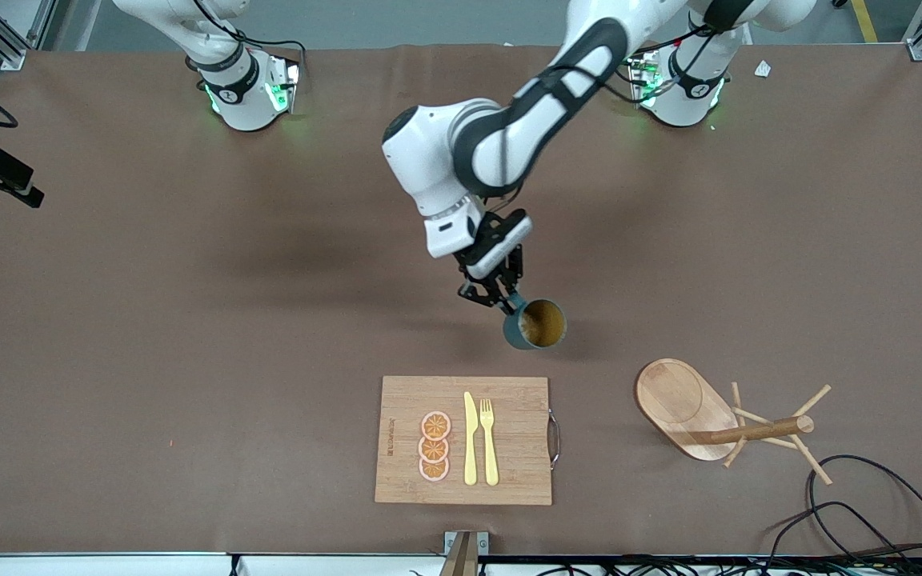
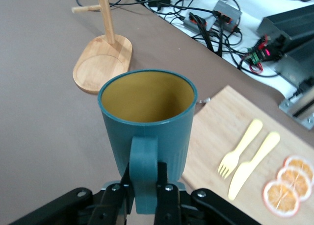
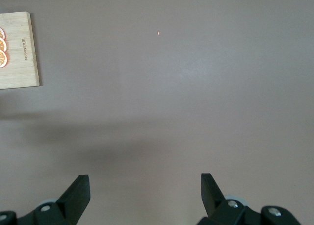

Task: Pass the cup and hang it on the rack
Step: 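Lift the mug with the left gripper and carry it to the rack, then slide the mug handle onto a rack peg with the left gripper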

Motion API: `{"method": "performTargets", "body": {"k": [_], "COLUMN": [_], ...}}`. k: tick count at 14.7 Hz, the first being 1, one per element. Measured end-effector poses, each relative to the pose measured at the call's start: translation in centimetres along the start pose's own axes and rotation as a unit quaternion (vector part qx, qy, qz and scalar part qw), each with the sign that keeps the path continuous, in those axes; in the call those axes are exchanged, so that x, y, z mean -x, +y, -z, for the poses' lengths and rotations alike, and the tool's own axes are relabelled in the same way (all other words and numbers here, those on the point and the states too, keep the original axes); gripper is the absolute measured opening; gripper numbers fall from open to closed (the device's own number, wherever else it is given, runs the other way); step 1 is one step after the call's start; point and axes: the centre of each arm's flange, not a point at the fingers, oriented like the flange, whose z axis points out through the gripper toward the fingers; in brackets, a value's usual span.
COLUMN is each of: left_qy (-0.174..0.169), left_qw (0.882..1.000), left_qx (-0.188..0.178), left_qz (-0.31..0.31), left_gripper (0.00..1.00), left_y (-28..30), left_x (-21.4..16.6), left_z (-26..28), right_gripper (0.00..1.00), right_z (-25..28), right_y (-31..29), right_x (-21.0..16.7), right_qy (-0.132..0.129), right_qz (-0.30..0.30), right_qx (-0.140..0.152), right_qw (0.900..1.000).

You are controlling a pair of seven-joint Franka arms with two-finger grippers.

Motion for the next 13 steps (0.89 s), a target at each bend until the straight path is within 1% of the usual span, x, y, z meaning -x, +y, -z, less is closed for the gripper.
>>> {"method": "performTargets", "body": {"k": [2, 4, 7, 9, 10, 11, 13], "left_qy": [-0.046, -0.099, -0.184, -0.240, -0.269, -0.294, -0.341], "left_qw": [0.999, 0.995, 0.983, 0.970, 0.961, 0.953, 0.933], "left_qx": [-0.009, -0.014, -0.004, 0.010, 0.018, 0.027, 0.046], "left_qz": [0.000, 0.000, 0.020, 0.039, 0.054, 0.071, 0.111], "left_gripper": [0.21, 0.21, 0.21, 0.21, 0.21, 0.21, 0.21], "left_y": [-0.1, -1.2, -3.8, -5.7, -6.6, -7.3, -8.0], "left_x": [-7.2, -14.5, -24.2, -29.3, -31.4, -33.0, -35.1], "left_z": [0.6, 0.3, -0.8, -1.6, -2.2, -2.7, -3.8], "right_gripper": [1.00, 1.00, 1.00, 1.00, 1.00, 1.00, 1.00], "right_z": [0.0, 0.0, 0.0, 0.0, 0.0, 0.0, 0.0], "right_y": [0.0, 0.0, 0.0, 0.0, 0.0, -0.1, -0.1], "right_x": [0.0, 0.0, 0.0, 0.0, 0.0, 0.0, 0.0], "right_qy": [0.000, 0.000, 0.000, 0.000, 0.000, 0.000, 0.000], "right_qz": [0.000, 0.000, 0.000, 0.000, 0.000, 0.000, 0.001], "right_qx": [0.000, 0.000, 0.000, 0.000, 0.000, 0.000, 0.000], "right_qw": [1.000, 1.000, 1.000, 1.000, 1.000, 1.000, 1.000]}}
